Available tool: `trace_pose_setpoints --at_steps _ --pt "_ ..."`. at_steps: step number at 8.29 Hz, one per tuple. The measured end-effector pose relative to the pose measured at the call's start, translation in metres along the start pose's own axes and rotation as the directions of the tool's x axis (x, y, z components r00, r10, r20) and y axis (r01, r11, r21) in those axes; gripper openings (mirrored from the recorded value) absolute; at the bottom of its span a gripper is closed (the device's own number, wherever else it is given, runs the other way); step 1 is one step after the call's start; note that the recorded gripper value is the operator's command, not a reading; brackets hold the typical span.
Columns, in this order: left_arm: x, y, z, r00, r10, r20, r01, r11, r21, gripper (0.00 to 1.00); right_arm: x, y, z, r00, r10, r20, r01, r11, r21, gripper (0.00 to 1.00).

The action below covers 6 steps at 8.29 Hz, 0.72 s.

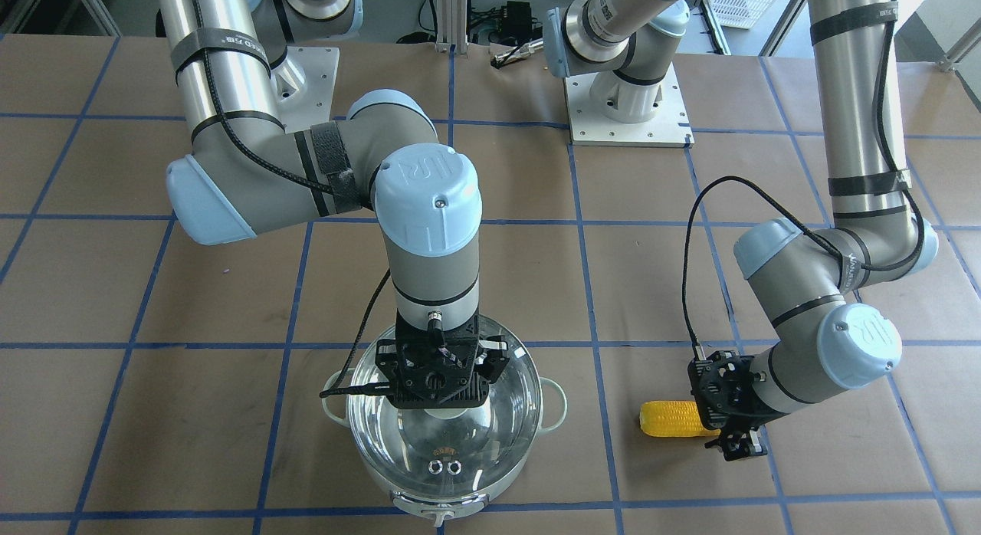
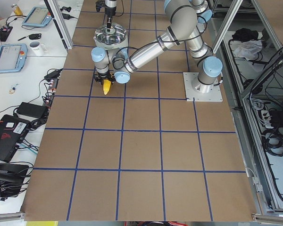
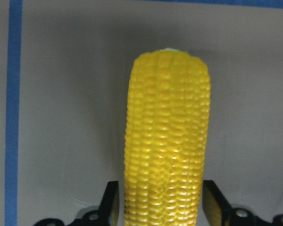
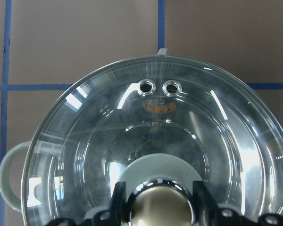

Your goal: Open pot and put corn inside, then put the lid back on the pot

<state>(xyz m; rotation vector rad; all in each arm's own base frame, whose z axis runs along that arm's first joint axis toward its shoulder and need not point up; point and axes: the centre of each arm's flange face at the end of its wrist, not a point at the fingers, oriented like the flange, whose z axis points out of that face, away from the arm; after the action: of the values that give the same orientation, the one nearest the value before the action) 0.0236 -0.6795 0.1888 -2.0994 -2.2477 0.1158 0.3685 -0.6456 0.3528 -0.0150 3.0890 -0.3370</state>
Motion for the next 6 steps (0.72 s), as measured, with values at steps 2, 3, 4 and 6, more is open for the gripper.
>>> trace_pose_setpoints --at_steps 2,3,4,6 --pt "0.0 -0.002 -0.004 1.0 0.004 0.007 -0.004 1.0 -0.004 0.0 0.0 -0.001 -0.006 1.0 -0.005 0.002 0.005 1.0 0.009 0.36" --pt "-0.001 -0.005 -0.014 1.0 0.008 0.022 -0.008 1.0 -0.013 0.0 0.001 -0.002 -0.014 1.0 -0.008 0.003 0.008 1.0 0.022 0.36" --pt "0.0 -0.007 -0.03 0.999 0.012 0.044 -0.011 1.0 -0.025 0.0 0.004 -0.002 -0.028 1.0 -0.013 0.001 0.013 0.999 0.037 0.35" --pt "0.007 -0.021 -0.082 0.993 0.025 0.115 -0.018 0.998 -0.059 0.0 0.018 0.005 -0.07 1.0 -0.031 -0.001 0.031 0.998 0.048 0.33"
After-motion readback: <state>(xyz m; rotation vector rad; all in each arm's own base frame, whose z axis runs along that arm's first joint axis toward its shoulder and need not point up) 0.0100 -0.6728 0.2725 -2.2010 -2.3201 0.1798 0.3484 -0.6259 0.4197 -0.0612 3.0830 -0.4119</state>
